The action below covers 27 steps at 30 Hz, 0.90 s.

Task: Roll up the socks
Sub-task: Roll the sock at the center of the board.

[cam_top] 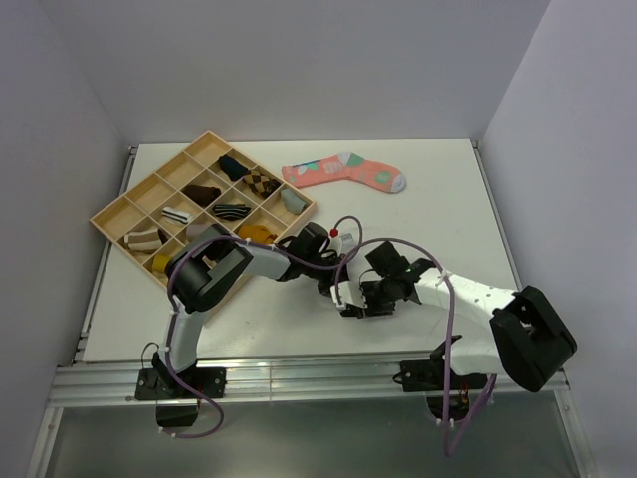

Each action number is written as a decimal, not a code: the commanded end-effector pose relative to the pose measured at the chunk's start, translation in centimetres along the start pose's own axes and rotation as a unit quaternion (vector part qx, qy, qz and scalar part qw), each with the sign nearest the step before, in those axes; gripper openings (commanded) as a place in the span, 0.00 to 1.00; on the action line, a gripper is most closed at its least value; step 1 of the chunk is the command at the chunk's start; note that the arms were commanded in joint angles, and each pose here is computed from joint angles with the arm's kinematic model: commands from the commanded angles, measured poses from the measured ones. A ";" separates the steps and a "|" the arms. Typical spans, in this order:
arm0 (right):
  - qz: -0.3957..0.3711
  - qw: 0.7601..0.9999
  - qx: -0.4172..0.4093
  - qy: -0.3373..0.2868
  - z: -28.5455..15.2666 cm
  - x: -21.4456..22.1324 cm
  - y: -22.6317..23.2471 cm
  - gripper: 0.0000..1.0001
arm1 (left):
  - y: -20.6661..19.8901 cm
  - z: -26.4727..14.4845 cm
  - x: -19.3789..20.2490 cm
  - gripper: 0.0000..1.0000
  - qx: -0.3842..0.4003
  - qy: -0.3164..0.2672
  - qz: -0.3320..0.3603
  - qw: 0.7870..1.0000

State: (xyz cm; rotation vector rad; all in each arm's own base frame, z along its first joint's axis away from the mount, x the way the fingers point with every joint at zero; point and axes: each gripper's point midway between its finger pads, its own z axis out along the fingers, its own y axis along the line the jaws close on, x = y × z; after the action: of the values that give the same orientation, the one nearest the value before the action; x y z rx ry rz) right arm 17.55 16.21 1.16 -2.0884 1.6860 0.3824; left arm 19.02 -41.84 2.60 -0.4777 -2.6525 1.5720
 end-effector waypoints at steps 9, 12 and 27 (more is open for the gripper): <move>0.091 0.993 -0.062 0.050 1.2 0.9 1.2 0.13 | 2.0 0.0 0.9 0.07 -0.035 0.006 -0.095 0.995; 0.125 0.988 -0.070 0.053 1.6 0.8 1.3 0.07 | 1.8 -0.8 -0.9 0.19 -0.049 -0.038 -0.100 0.993; 0.207 0.978 -0.010 0.040 1.9 -0.2 -1.1 0.00 | 1.4 -10.7 -5.2 0.45 -0.112 -0.309 -0.202 0.923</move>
State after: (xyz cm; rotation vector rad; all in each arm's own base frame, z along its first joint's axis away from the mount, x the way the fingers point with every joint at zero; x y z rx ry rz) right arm 18.69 18.18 1.15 -1.8170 2.0803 0.4993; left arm 24.61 -35.20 6.36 0.3763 -3.0340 1.4753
